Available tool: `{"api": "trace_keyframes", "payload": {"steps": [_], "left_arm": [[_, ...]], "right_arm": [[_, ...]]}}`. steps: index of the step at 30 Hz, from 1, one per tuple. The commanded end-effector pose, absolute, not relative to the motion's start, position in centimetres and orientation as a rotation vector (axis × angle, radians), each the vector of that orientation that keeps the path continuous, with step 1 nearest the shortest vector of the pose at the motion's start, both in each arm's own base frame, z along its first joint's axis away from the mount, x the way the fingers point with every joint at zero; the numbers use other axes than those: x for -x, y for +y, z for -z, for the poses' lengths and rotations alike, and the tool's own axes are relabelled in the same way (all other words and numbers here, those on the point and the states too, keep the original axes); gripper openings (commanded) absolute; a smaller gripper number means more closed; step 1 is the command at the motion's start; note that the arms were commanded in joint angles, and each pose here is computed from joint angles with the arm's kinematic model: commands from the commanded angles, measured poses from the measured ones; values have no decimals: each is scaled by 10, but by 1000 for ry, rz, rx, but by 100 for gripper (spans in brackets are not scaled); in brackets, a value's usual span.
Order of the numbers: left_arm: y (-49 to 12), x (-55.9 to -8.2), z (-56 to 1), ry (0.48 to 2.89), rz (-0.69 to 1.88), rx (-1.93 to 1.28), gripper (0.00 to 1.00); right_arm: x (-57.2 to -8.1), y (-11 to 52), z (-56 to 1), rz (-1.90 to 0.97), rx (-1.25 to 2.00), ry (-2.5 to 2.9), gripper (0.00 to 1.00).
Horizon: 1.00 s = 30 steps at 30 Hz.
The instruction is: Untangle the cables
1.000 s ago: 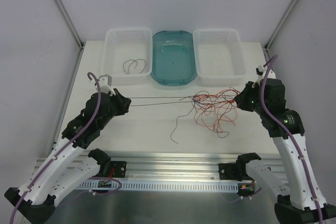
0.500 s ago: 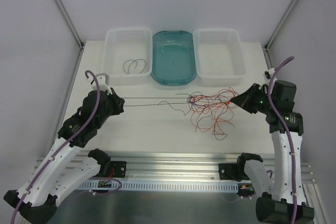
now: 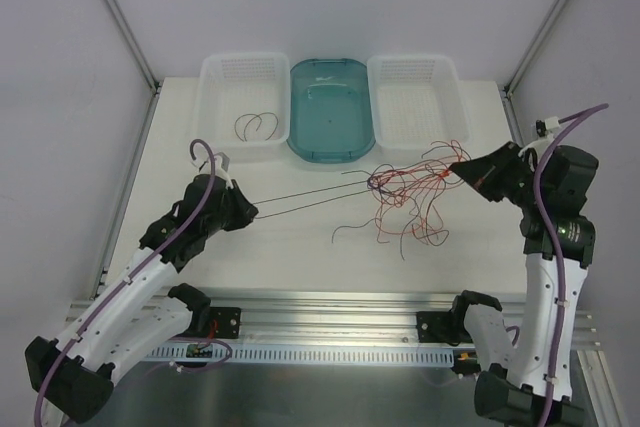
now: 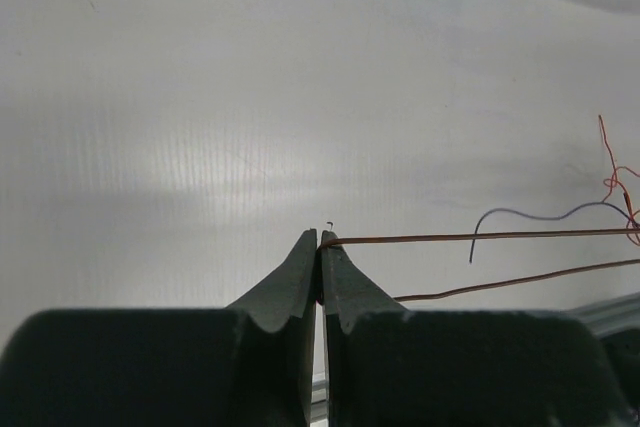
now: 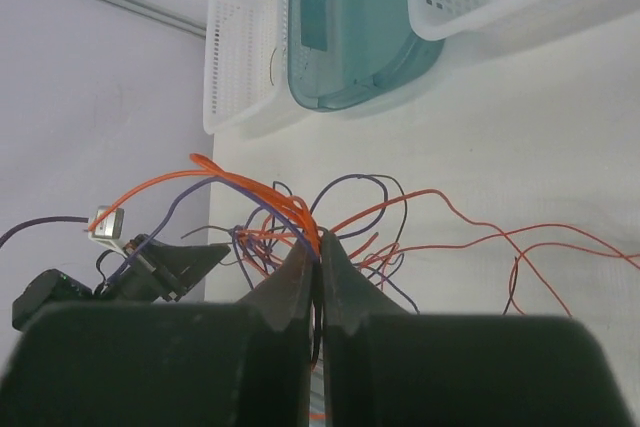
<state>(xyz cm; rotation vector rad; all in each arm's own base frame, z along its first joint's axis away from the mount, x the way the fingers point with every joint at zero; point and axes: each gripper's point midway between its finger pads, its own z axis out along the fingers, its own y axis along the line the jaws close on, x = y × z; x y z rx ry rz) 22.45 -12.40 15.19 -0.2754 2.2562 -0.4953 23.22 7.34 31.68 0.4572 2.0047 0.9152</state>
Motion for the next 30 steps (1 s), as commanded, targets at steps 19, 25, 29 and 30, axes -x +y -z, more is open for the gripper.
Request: {"api": "trace_keyframes", "payload": {"steps": [19, 25, 29, 30], "left_arm": [[-227, -172, -139, 2377, 722, -310, 97], [-248, -176, -163, 2217, 804, -532, 94], [-277, -176, -158, 2100, 908, -683, 82], [-283, -176, -155, 2071, 911, -727, 82]], "right_arm": [[-206, 167, -122, -639, 121, 2628, 6], [-206, 195, -161, -740, 299, 2511, 6], [-200, 212, -191, -886, 384, 2424, 6], [-200, 215, -199, -907, 406, 2403, 6]]}}
